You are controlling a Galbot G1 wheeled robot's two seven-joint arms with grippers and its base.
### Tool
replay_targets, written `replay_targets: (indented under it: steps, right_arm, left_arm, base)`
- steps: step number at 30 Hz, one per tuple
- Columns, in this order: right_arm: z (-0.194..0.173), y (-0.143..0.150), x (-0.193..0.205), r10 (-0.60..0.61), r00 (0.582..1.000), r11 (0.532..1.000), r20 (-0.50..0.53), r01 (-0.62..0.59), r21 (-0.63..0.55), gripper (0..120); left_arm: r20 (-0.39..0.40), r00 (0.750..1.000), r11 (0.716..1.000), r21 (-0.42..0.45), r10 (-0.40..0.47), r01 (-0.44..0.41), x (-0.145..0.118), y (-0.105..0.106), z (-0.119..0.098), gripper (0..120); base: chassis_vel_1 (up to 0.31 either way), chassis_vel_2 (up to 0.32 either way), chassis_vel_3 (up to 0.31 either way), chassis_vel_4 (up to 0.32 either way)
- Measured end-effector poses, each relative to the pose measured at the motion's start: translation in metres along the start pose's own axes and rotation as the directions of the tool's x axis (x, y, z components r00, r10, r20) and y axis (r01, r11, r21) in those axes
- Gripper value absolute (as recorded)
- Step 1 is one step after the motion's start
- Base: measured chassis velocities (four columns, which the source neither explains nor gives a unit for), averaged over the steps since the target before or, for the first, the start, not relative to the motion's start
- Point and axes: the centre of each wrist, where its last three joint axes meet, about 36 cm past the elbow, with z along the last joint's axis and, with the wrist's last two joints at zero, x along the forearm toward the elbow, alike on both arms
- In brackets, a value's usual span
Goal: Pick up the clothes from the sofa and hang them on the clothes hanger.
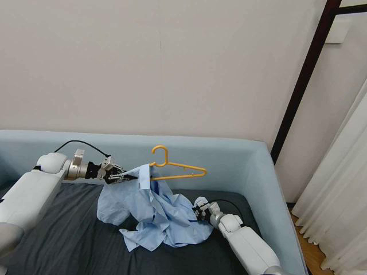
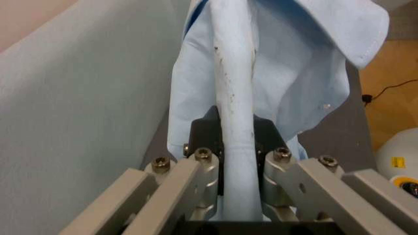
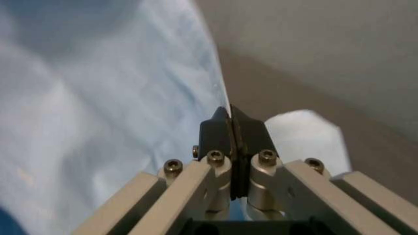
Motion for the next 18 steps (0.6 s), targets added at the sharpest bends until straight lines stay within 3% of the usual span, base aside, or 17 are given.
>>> replay_targets:
  steps: [4,9,18]
  right_arm:
    - [-0.031,-0.024,0.032,0.061,0.986,0.97,0.154,-0.022,-0.243,0]
    - [-0.076,-0.038,0.071,0.125,0.953,0.916,0.275,-0.005,-0.4,0]
    - [-0.121,-0.054,0.127,0.216,0.885,0.899,0.412,-0.015,-0.438,0]
  left_arm:
    - [0.024,1.0,1.0,-0.007,0.003,-0.003,-0.003,0.001,0.002,6]
    - [0.045,0.999,1.0,-0.013,0.02,-0.019,-0.009,0.003,0.0,6]
    - [0.049,0.998,0.998,-0.038,0.043,-0.041,-0.013,0.007,-0.012,6]
  base:
    - [0.0,0.0,0.0,0.0]
    - [0.0,0.0,0.0,0.0]
    - [0.0,0.0,0.0,0.0]
